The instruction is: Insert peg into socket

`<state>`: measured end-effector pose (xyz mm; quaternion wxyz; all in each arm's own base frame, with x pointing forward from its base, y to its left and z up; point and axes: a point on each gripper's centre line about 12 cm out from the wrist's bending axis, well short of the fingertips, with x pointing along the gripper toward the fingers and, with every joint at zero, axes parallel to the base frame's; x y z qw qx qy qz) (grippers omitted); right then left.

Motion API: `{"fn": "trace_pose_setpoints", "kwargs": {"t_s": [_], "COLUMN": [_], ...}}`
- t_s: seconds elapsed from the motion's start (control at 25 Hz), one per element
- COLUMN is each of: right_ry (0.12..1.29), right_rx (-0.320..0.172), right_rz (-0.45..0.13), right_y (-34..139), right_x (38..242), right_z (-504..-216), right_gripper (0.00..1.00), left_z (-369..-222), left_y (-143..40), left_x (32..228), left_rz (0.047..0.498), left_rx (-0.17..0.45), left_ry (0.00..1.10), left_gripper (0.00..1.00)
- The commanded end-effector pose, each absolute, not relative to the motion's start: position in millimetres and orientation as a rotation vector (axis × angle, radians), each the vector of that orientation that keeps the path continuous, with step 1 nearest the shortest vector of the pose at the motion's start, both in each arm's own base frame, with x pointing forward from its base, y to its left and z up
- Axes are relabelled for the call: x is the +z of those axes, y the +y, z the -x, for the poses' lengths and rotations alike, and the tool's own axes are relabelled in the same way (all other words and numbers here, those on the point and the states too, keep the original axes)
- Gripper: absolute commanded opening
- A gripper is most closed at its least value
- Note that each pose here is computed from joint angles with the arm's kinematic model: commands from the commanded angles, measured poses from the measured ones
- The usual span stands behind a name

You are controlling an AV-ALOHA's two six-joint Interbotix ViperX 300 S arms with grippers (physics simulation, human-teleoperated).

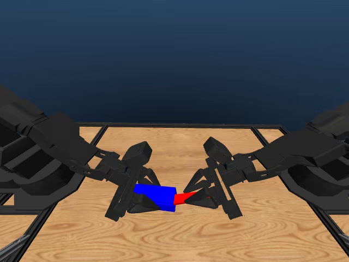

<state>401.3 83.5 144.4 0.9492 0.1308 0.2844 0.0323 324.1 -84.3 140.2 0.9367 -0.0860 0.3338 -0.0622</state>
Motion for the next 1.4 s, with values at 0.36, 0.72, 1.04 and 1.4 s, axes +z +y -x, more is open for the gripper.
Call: {"fn": "trace_pose_setpoints", "kwargs": {"t_s": [0.36, 0.72, 1.04, 1.4], "right_ry": [0.507, 0.69, 0.836, 0.997], "right_rx": [0.168, 0.102, 0.004, -0.111], "right_rz": [-0.24, -0.321, -0.386, -0.484], "right_y": [121.2, 107.6, 89.8, 95.4], "right_x": [194, 183, 167, 120], "right_z": [-462, -421, -369, -345], "right_gripper": [0.0, 1.0, 1.0, 0.0], "left_z": [-332.9, -330.1, -333.3, -329.5], "left_y": [-93.3, -88.8, -88.8, -84.7], "left_x": [155.0, 150.3, 159.5, 154.8], "left_rz": [0.206, 0.208, 0.199, 0.192], "left_rx": [-0.144, -0.135, -0.139, -0.13], "left_ry": [0.617, 0.599, 0.583, 0.592], "left_gripper": [0.0, 0.0, 0.0, 0.0]}}
